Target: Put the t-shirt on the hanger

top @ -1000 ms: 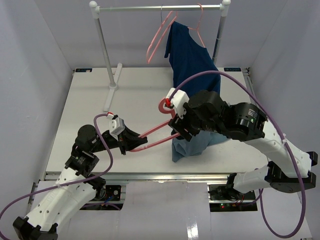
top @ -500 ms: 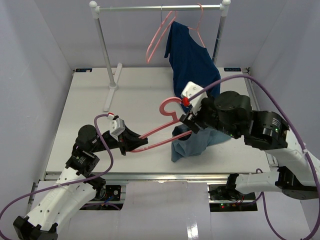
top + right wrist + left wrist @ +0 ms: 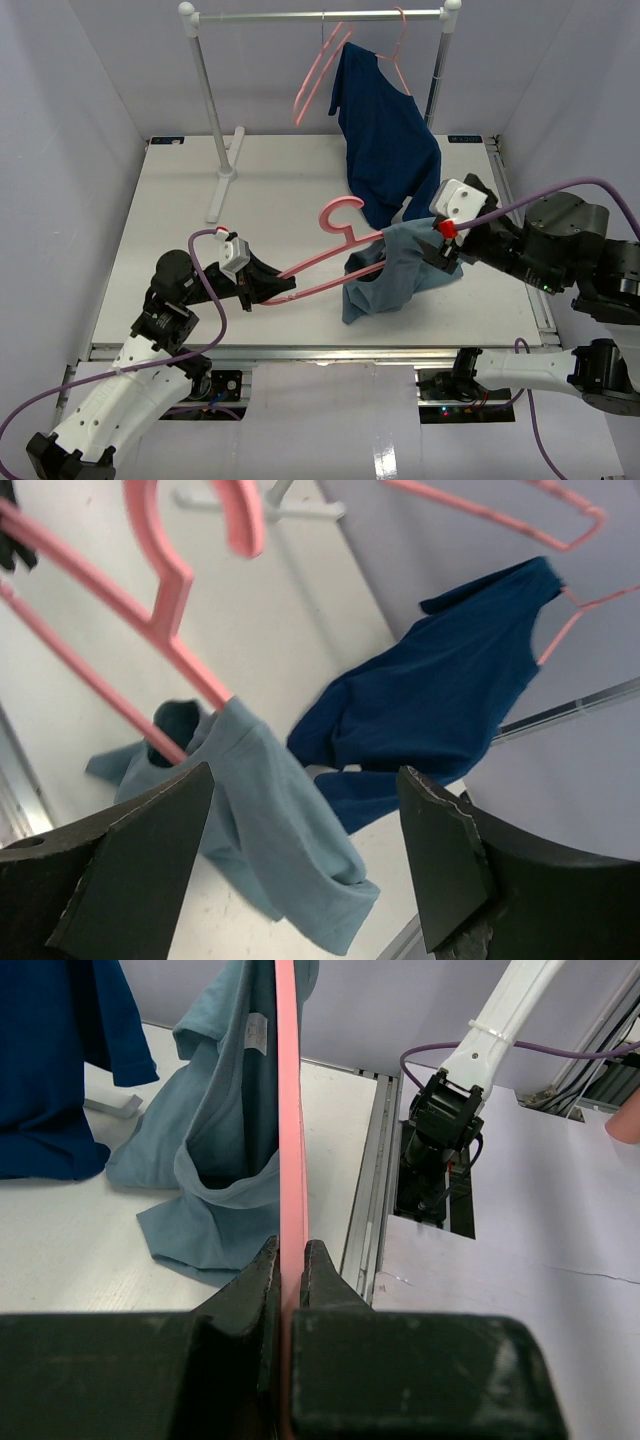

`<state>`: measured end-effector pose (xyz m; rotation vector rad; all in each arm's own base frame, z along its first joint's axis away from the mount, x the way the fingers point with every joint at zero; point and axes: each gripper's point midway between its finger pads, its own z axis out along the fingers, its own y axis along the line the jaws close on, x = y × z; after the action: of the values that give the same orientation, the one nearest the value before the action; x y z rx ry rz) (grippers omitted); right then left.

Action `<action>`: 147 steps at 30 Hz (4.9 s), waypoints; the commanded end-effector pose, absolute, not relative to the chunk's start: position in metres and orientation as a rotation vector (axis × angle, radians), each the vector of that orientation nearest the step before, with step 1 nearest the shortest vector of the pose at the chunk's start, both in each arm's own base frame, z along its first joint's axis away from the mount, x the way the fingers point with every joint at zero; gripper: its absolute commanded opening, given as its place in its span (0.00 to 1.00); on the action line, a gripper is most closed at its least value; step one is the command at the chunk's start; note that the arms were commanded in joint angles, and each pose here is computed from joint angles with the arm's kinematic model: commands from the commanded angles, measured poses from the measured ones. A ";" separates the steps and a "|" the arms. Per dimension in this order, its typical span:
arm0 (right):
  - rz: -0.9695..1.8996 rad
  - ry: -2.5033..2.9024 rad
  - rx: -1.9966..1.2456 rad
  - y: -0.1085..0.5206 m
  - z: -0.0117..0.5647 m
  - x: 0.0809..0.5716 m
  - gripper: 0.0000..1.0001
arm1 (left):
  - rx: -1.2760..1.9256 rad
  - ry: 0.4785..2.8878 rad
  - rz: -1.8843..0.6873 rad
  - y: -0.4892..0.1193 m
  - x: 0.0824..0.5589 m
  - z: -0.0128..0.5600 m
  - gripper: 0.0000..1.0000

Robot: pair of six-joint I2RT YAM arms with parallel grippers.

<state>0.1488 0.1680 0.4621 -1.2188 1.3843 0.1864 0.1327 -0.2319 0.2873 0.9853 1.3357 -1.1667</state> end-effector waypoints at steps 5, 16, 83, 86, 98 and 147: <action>0.220 1.490 -1.438 0.181 0.407 0.135 0.85 | 1.044 1.230 -1.165 -0.233 0.123 0.302 0.00; 0.142 1.558 -1.486 0.180 0.382 0.153 0.87 | 1.068 1.221 -1.167 -0.232 0.119 0.300 0.00; 0.687 1.443 -1.491 0.266 0.349 0.156 0.08 | 0.959 1.131 -1.396 -0.251 0.126 0.341 0.14; 0.647 1.454 -1.440 0.262 0.354 0.162 0.08 | 0.905 1.191 -1.357 -0.251 0.139 0.342 0.51; 0.551 1.492 -1.279 0.241 0.374 0.173 0.08 | 0.337 1.539 -1.005 -0.209 0.222 0.396 0.73; 0.614 1.519 -1.077 0.280 0.378 0.193 0.08 | -0.072 1.953 -1.495 -0.328 0.227 0.192 0.66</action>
<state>0.1943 0.2721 0.3533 -1.1295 1.6164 0.5743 0.2182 -0.3178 0.1731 -0.0716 2.0421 -1.4569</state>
